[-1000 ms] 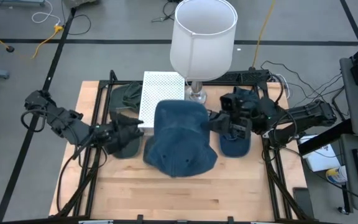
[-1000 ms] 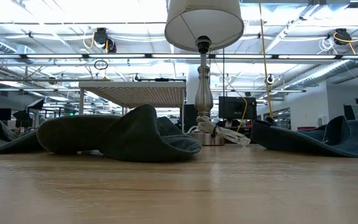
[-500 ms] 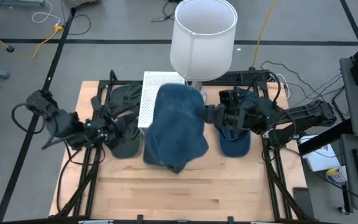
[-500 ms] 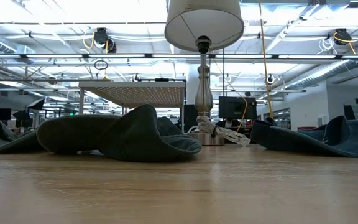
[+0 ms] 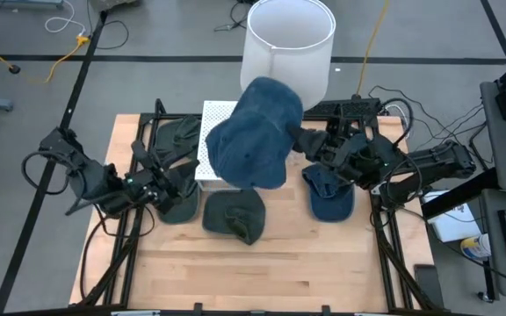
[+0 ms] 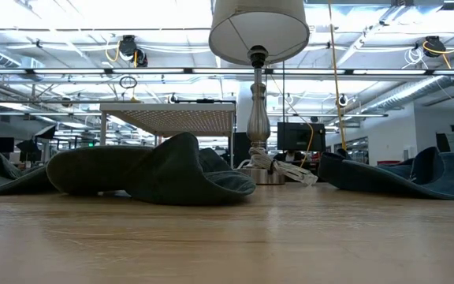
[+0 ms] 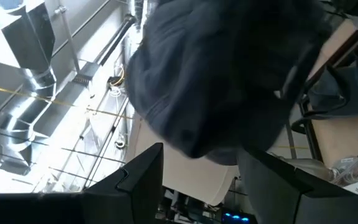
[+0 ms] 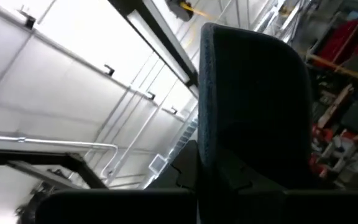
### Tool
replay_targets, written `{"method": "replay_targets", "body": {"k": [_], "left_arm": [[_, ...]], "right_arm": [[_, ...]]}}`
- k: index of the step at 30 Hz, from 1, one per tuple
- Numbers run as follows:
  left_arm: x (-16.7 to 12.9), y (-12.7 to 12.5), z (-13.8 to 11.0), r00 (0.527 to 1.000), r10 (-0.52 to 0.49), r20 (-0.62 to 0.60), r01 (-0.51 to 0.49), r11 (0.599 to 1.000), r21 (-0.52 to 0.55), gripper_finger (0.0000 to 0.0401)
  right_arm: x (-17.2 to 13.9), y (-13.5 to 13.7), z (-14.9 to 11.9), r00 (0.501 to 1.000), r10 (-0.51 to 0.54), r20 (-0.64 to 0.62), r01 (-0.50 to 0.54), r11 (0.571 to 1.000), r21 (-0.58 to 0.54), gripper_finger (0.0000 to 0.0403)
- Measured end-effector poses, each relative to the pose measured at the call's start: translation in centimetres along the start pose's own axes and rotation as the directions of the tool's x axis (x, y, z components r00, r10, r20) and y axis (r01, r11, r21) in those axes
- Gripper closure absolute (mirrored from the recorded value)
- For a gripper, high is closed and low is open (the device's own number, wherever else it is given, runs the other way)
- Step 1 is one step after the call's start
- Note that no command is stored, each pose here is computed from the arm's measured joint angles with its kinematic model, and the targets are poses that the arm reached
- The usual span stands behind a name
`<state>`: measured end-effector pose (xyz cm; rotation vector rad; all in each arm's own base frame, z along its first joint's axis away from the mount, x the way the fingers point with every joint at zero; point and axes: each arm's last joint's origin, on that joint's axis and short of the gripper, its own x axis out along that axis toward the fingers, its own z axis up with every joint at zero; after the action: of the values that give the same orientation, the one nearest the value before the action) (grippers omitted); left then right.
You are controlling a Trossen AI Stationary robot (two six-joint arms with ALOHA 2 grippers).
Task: Pick & Place hat
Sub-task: Put the bottom blue cap on the shelf
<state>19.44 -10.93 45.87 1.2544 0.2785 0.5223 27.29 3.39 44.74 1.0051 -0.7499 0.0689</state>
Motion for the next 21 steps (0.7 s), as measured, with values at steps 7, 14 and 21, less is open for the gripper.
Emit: {"method": "replay_targets", "body": {"k": [7, 14, 21], "left_arm": [[0.7, -1.4, 1.6, 1.0, 0.002, -0.002, -0.002, 1.0, -0.003, 0.0192], [2.1, -2.5, 3.0, 0.999, 0.037, -0.003, -0.037, 0.999, 0.0, 0.0192], [3.6, -2.8, 3.1, 0.997, 0.072, -0.019, -0.072, 0.997, 0.023, 0.0192]], "right_arm": [[-0.1, -0.1, -0.1, 0.999, -0.04, 0.032, 0.041, 0.998, -0.053, 0.0398], [-0.1, -0.1, -0.2, 0.999, -0.032, 0.014, 0.033, 0.998, -0.056, 0.0398], [-0.1, -0.2, -0.4, 0.999, -0.047, -0.004, 0.046, 0.997, -0.055, 0.0398]]}}
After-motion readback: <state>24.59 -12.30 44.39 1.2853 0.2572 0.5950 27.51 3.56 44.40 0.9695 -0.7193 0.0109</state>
